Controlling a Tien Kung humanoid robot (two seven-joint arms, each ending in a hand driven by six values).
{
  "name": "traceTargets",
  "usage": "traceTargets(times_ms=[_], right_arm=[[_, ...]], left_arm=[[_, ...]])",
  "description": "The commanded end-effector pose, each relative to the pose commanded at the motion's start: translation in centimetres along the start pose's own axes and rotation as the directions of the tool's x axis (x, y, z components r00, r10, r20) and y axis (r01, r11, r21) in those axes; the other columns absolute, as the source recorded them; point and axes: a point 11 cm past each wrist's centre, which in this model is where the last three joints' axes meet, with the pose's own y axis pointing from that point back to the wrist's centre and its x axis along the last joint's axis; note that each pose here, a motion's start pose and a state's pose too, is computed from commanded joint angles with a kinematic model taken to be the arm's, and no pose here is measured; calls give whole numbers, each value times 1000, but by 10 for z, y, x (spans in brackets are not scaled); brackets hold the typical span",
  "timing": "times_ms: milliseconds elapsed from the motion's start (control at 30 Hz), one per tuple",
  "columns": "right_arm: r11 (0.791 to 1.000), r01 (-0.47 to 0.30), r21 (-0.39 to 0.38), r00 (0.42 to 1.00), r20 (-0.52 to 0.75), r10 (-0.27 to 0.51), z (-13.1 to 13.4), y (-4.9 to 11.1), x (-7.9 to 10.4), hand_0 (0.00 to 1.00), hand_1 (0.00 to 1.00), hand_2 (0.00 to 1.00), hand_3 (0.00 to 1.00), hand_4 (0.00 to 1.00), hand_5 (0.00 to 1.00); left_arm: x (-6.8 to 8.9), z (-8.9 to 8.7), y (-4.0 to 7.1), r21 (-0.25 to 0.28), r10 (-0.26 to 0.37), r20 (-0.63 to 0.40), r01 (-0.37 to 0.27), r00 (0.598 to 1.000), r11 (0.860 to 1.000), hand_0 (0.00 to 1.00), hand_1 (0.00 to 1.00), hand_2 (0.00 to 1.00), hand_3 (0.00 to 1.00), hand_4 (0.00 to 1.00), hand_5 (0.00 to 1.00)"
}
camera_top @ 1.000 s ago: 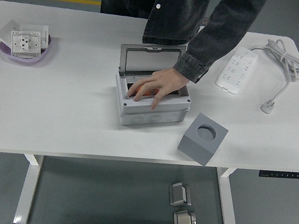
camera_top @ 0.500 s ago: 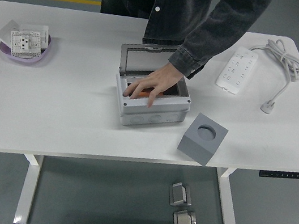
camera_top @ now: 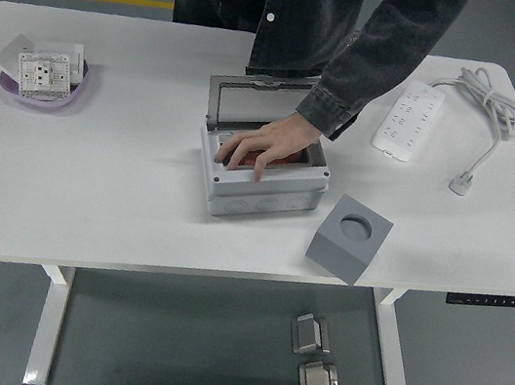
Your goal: Pick up the cylinder from the cube,place it in the box,flap close box
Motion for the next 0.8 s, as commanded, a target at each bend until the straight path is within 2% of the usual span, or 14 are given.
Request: traceTargets(times_ms=[800], right_arm=[[1000,-4,-4,1000,4,4,2,2,1,770,754,783,762,691,379]], left_arm=[[-2,-1,0,1,-3,-2,3,1000,1000,661,649,540,577,547,239]])
